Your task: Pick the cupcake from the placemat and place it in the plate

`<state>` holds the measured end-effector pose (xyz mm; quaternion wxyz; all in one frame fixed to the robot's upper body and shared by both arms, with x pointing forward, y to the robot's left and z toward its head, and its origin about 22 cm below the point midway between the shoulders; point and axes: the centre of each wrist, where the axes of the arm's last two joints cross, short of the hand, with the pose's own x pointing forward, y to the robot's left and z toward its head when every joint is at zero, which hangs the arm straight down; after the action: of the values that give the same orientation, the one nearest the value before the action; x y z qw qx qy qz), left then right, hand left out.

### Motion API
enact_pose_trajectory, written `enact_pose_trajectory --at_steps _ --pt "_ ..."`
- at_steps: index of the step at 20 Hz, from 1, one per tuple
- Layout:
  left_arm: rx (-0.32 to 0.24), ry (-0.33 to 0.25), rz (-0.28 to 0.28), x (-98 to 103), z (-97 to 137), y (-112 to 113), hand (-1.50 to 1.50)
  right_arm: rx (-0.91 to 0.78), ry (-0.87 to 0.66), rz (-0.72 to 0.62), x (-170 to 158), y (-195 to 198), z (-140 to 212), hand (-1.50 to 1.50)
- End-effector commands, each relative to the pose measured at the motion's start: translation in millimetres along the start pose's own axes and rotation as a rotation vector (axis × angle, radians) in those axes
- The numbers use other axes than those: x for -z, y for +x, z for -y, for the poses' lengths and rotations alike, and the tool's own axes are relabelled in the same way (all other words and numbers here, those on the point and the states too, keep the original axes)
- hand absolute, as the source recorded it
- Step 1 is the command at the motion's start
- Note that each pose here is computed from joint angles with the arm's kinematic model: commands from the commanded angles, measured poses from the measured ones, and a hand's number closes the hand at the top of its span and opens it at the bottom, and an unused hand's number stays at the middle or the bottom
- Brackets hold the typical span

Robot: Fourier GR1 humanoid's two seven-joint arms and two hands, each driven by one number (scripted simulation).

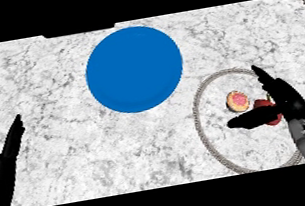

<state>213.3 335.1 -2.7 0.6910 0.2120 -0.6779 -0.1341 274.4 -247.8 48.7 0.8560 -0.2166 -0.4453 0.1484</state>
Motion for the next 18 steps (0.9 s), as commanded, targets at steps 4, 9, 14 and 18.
enact_pose_trajectory --at_steps 4,9,14,18 --pt "-0.004 0.003 -0.007 -1.6 -11.0 -9.4 0.0 0.008 0.006 -0.018 9.6 -11.5 -14.9 -1.5" --pt "0.002 0.024 0.002 5.8 -12.3 -9.0 0.0 0.026 0.021 0.019 34.6 -13.0 -25.1 1.5" --pt "-0.021 -0.002 0.0 -18.5 -1.3 17.4 0.0 0.03 -0.019 0.074 28.0 -28.2 -28.2 1.5" --pt "0.006 0.014 -0.008 5.4 -5.5 3.0 0.0 0.003 -0.031 0.093 21.0 -17.9 -21.2 1.5"
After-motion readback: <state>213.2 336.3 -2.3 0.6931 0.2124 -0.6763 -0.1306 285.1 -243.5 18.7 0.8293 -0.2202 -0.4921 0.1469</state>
